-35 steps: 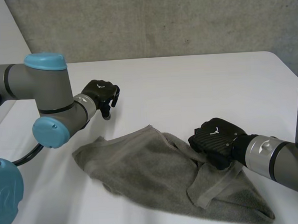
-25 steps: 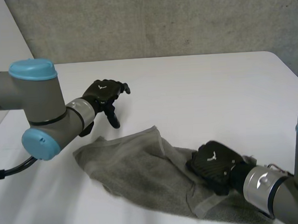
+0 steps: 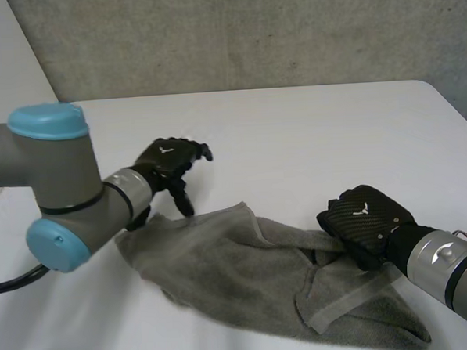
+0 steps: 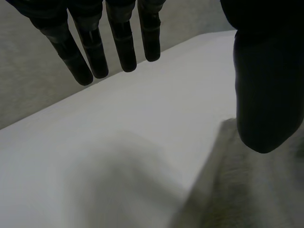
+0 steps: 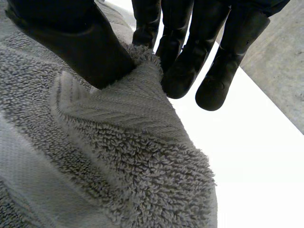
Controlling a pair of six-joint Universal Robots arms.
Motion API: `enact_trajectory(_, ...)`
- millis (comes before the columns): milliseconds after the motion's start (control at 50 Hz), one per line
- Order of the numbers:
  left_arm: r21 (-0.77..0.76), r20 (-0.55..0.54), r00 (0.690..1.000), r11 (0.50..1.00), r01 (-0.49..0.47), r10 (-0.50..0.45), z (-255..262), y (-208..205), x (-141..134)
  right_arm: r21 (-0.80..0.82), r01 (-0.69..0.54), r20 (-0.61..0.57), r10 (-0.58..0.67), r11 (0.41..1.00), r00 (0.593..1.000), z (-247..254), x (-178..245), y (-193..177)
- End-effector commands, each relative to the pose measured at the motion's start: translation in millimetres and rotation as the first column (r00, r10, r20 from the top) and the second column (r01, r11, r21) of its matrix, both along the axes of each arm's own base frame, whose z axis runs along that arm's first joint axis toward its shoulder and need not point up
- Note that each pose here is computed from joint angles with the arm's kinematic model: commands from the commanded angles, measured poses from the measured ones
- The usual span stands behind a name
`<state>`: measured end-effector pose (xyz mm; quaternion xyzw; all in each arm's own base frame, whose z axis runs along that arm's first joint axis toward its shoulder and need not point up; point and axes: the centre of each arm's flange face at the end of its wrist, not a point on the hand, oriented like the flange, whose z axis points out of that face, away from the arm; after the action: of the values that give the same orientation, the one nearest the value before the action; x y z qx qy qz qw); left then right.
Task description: Fold the towel.
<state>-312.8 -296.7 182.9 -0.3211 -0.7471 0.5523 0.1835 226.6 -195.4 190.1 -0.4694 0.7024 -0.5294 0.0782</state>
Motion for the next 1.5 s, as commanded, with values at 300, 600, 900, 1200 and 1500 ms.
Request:
enact_trajectory(300,0.015,0.086,0.974,0.978,0.209,-0.209,-52.4,55.0,-58.0,0.034,0.008,0.003,-0.008,0.999,1.000,-8.3,-2.2,2.7)
enact_trajectory(600,-0.144,0.080,0.991,0.982,0.121,-0.111,-22.8,31.9,-62.8,-0.086,0.054,0.022,-0.053,0.995,0.998,8.3,-4.3,-33.4)
enact_trajectory(900,-0.473,-0.412,0.904,0.875,-0.105,-0.114,150.5,26.8,-44.3,-0.476,0.291,0.399,-0.091,0.830,0.912,118.9,14.6,-113.6)
enact_trajectory(1200,-0.224,-0.285,0.958,0.972,-0.067,0.001,62.8,46.1,-12.6,-0.197,0.169,0.198,-0.130,0.966,0.972,55.9,26.0,-110.2)
enact_trajectory(1500,-0.269,-0.106,0.994,0.963,-0.027,-0.002,47.0,91.0,19.8,-0.190,0.148,0.118,-0.127,0.971,0.985,45.3,27.9,-111.7)
